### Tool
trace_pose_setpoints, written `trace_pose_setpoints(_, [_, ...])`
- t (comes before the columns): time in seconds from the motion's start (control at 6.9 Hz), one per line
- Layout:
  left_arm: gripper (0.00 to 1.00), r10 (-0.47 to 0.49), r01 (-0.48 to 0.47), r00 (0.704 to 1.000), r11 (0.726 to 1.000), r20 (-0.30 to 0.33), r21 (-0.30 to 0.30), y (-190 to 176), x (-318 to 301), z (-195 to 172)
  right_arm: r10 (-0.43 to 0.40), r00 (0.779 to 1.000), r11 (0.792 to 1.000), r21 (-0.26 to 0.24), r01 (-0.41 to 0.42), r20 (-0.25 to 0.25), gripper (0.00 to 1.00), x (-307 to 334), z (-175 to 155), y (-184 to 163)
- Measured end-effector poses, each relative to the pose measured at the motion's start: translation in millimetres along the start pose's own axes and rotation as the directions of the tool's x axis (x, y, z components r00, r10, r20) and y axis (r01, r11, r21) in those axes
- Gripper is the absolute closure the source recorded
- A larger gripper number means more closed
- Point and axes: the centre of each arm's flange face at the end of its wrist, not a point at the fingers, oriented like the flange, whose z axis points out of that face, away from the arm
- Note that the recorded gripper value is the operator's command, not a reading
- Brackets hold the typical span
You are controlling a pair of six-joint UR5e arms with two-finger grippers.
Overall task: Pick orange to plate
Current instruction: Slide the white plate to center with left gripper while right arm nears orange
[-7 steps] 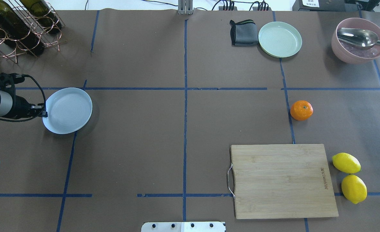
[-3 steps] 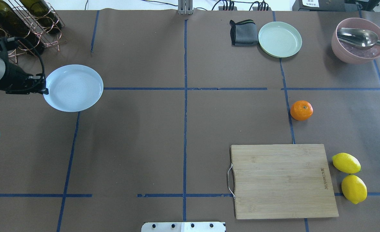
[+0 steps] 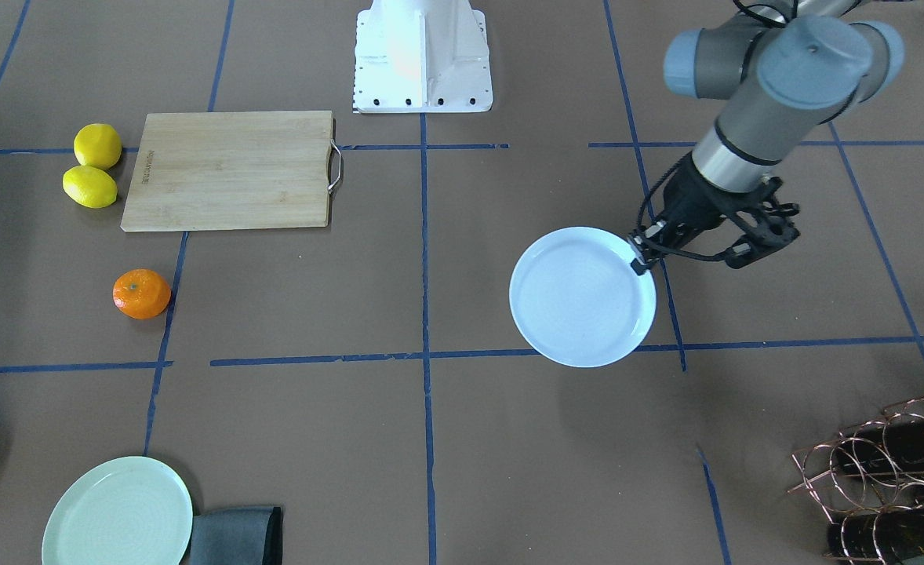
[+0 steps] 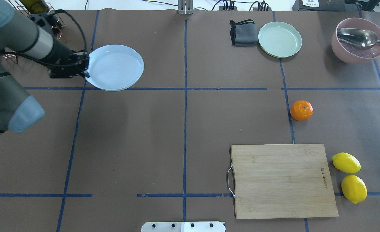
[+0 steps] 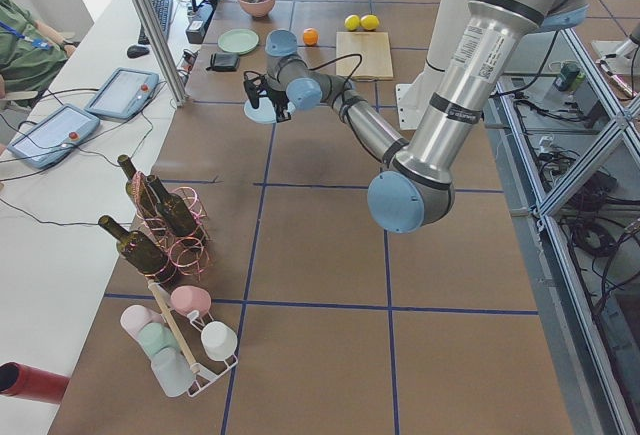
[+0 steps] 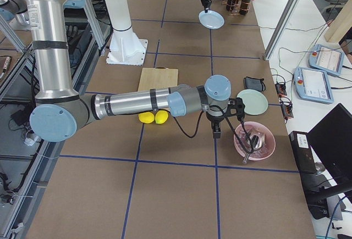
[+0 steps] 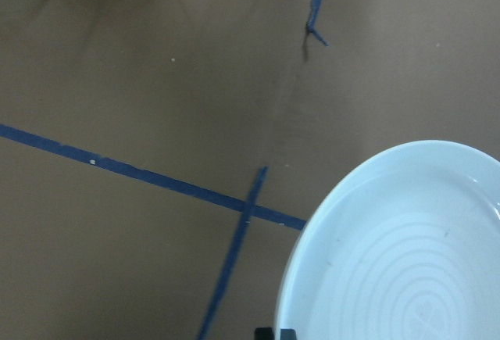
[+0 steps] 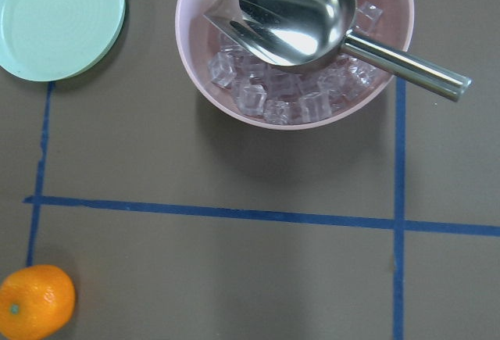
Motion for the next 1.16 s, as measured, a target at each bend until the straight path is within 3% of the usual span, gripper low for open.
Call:
trace_pose_setpoints(0.14, [1.0, -0.046, 0.046, 0.999, 0.999, -0.009, -0.027, 36, 37, 38, 0.041, 0.999, 0.999, -0.006, -0.041, 0.019, 0.0, -37, 3, 3])
trace_pose_setpoints(0.58, [1.0, -0.08, 0.08, 0.996, 0.997, -0.05, 0.005, 104, 76, 128, 0.121, 0.99, 0.992, -0.025, -0.12, 0.065, 0.0, -136, 8, 6])
trace_pose_setpoints(0.72, [0.7, -0.075, 0.076, 0.996, 0.997, -0.047, 0.011, 116, 74, 143, 0.124, 0.99, 0.992, -0.029, -0.123, 0.073, 0.0, -150, 9, 6])
trace_pose_setpoints(0.87, [0.01, -0.067, 0.067, 0.997, 0.998, -0.044, 0.01, 122, 73, 149, 0.126, 0.989, 0.992, -0.031, -0.124, 0.074, 0.0, -158, 11, 5])
trace_pose_setpoints(1.16, [0.0, -0.007, 0.007, 0.999, 1.0, -0.052, 0.014, 125, 68, 144, 0.113, 0.992, 0.993, -0.028, -0.112, 0.052, 0.0, -169, 21, 6])
